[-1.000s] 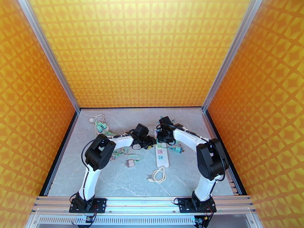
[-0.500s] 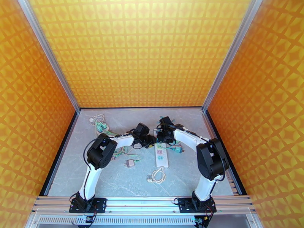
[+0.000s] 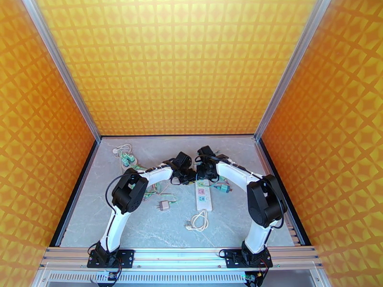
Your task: Pull the plug off the socket
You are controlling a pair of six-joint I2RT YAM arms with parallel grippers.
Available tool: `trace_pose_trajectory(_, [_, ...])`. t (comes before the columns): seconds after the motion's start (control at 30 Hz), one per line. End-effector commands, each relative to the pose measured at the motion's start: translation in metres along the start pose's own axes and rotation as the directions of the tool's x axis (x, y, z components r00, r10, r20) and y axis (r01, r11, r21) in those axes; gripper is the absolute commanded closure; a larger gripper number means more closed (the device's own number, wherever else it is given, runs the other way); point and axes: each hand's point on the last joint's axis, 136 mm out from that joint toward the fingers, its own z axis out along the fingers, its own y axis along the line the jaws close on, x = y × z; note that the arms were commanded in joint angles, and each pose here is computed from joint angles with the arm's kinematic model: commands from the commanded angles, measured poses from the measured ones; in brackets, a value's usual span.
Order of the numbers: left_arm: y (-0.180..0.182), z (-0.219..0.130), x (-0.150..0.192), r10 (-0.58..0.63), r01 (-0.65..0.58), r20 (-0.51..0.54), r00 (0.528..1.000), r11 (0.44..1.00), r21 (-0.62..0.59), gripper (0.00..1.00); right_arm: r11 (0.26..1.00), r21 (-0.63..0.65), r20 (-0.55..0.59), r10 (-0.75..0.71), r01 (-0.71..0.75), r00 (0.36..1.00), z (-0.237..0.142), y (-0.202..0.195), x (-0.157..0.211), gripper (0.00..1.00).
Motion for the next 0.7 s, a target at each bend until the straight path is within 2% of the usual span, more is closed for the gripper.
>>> trace_pose_trajectory(0.0, [0.078,0.026,0.043,-0.093,0.061,-0.114,0.989,0.965,-0.255,0.72,0.999,-0.005,0.031,-0.042,0.042,0.999,-0.014,0.012,-0.009,0.76])
trace_pose_trajectory(0.23, [0.075,0.020,0.037,-0.097,0.070,-0.098,0.991,0.967,-0.243,0.71,0.994,0.075,0.021,-0.076,0.074,0.997,-0.033,-0.009,-0.003,0.77])
trace_pose_trajectory(0.67, [0.065,0.012,0.029,-0.080,0.061,-0.078,0.994,0.974,-0.217,0.69,0.999,0.027,0.033,-0.047,0.046,0.998,-0.094,-0.032,0.001,0.76])
